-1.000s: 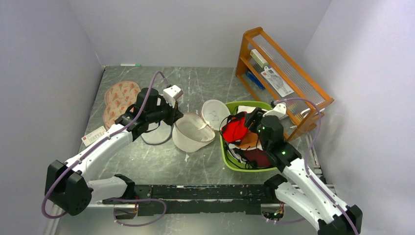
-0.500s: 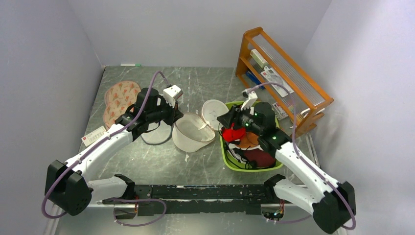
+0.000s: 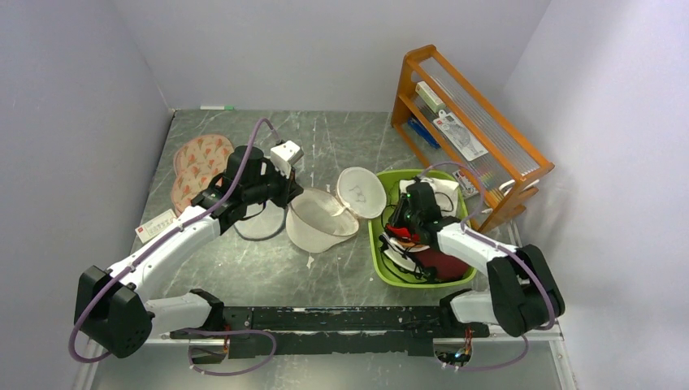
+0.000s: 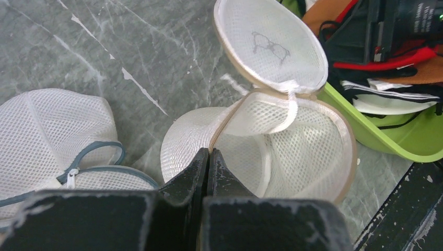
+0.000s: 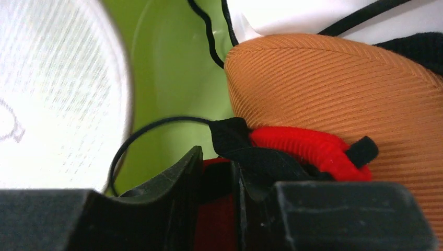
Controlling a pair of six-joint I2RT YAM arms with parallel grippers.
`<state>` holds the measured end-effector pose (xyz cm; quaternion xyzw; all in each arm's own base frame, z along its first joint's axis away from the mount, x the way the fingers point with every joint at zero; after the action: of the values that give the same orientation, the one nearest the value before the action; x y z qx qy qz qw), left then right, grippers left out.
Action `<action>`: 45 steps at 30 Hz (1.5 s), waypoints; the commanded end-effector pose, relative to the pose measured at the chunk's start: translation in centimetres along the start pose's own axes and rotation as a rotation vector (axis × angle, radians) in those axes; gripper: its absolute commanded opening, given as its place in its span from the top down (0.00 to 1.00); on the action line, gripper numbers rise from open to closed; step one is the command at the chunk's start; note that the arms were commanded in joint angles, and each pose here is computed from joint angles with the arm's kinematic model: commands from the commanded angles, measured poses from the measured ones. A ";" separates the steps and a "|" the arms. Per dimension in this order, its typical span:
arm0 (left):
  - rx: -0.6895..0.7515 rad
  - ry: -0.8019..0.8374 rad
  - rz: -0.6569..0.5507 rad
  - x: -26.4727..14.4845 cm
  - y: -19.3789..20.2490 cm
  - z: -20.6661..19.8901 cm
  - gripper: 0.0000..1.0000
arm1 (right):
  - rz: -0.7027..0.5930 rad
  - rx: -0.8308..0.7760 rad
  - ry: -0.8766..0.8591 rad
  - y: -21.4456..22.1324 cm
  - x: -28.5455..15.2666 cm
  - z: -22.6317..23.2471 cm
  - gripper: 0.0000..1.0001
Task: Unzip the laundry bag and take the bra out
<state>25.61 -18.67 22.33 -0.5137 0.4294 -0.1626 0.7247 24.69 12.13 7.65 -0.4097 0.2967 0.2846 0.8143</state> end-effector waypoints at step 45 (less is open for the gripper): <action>0.016 -0.174 0.022 -1.2 -1.0 1.9 0.93 | 0.015 -0.112 -0.420 -7.7 0.8 9.3 0.10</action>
<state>26.29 -17.24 22.61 -0.5128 0.3933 -0.1090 0.7553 31.85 15.87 16.18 -0.3966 0.1140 0.3586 0.8373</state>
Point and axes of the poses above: each gripper's point midway between its finger pads, its own x axis out along the fingers, its own z axis along the line the jaws close on, y = z × x, the point moved 6 cm from there along -x, back along the fingers, and after that the axes turned 15 degrees about x, right-handed, at the moved point
